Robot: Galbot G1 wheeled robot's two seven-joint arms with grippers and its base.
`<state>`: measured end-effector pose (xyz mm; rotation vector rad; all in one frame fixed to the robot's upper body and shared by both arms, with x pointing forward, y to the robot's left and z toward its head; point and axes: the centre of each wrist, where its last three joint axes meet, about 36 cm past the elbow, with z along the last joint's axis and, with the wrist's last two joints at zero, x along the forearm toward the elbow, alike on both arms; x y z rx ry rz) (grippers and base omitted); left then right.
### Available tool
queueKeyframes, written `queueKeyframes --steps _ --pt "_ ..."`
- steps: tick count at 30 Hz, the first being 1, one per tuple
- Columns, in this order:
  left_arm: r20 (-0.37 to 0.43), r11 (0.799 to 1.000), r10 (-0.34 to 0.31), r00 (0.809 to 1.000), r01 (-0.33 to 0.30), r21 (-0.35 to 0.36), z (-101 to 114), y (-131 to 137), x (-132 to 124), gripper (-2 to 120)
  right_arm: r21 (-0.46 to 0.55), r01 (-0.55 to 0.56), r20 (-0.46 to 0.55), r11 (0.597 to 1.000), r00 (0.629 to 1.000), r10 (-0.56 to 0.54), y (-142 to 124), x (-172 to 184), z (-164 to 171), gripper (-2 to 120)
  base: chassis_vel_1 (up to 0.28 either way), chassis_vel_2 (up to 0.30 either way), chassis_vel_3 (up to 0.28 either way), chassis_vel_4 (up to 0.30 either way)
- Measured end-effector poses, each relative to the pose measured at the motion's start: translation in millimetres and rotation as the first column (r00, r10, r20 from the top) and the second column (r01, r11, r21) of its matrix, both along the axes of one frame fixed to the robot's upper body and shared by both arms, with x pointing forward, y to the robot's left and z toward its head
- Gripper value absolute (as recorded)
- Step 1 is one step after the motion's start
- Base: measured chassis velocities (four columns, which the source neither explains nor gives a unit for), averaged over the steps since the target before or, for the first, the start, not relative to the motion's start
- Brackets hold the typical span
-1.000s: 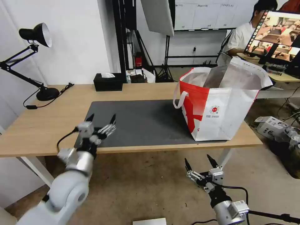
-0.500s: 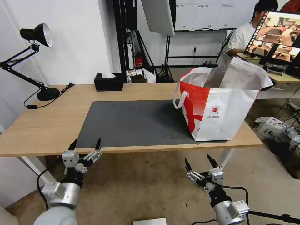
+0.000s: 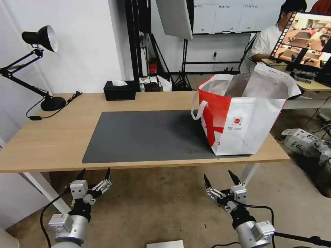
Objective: Pick up the trash from the table and place it into the takeout bag.
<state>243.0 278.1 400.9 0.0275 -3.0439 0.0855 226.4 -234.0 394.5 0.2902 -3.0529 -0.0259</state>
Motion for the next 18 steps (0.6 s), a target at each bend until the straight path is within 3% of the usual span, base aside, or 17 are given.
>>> queueKeyframes --steps 18 --pt "-0.008 1.0 0.003 1.0 -0.003 0.0 -2.6 -0.9 0.4 100 0.0 0.0 0.0 1.0 1.0 0.0 0.0 0.0 0.0 100 0.0 0.0 0.0 0.0"
